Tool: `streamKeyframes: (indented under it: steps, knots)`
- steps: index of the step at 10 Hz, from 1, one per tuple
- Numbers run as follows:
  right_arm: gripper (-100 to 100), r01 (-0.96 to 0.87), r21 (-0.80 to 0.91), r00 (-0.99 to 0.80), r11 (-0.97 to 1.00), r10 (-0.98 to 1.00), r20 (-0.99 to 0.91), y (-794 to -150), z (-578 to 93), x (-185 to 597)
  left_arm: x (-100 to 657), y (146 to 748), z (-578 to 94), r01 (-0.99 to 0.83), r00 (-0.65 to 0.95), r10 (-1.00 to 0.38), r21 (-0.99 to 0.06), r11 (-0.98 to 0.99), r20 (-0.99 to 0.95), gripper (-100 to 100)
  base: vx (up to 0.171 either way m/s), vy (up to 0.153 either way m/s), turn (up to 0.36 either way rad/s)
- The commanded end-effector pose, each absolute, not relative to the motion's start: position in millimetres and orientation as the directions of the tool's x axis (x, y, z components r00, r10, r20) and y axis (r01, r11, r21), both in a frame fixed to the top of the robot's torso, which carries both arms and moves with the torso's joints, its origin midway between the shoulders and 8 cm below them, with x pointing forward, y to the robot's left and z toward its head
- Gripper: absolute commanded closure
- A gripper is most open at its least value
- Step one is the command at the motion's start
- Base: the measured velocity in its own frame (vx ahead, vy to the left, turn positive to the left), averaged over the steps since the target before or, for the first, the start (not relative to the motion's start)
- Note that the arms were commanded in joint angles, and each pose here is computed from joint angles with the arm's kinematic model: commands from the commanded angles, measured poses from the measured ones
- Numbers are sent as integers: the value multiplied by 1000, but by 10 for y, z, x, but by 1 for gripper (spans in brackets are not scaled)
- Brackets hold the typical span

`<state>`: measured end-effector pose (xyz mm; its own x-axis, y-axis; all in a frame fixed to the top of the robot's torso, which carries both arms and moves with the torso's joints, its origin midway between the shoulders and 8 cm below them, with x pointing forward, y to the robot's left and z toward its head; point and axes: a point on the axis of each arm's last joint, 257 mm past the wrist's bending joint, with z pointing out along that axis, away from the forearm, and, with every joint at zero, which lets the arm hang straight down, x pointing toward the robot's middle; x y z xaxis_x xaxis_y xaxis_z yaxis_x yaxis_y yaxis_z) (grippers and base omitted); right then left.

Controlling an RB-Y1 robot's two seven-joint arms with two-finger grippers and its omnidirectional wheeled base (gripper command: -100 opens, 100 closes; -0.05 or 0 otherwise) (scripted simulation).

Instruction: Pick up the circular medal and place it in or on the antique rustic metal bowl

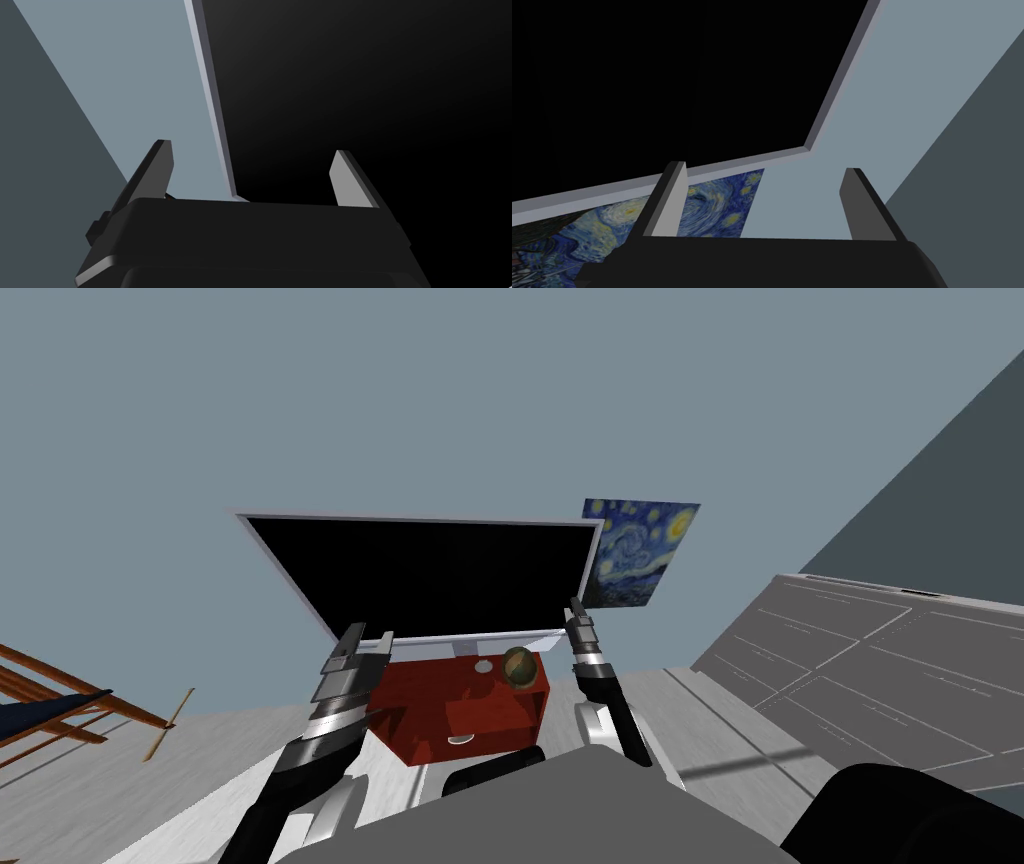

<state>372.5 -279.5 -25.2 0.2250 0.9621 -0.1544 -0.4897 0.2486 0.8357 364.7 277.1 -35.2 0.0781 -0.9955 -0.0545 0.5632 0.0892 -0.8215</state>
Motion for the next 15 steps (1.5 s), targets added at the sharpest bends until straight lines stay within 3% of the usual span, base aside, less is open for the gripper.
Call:
streamKeyframes:
  steps: [1,15]
  knots:
    - [0,-490,836,225,249,962,-154,-2795,-252,3725,3747,2774,-487,522,59,-997,-850,74,-50,-100,-2,53,-122]
    - [0,-490,836,225,249,962,-154,-2794,-252,3725,4416,2861,-1665,150,-4,-997,-985,-79,80,-100,-20,63,-147]
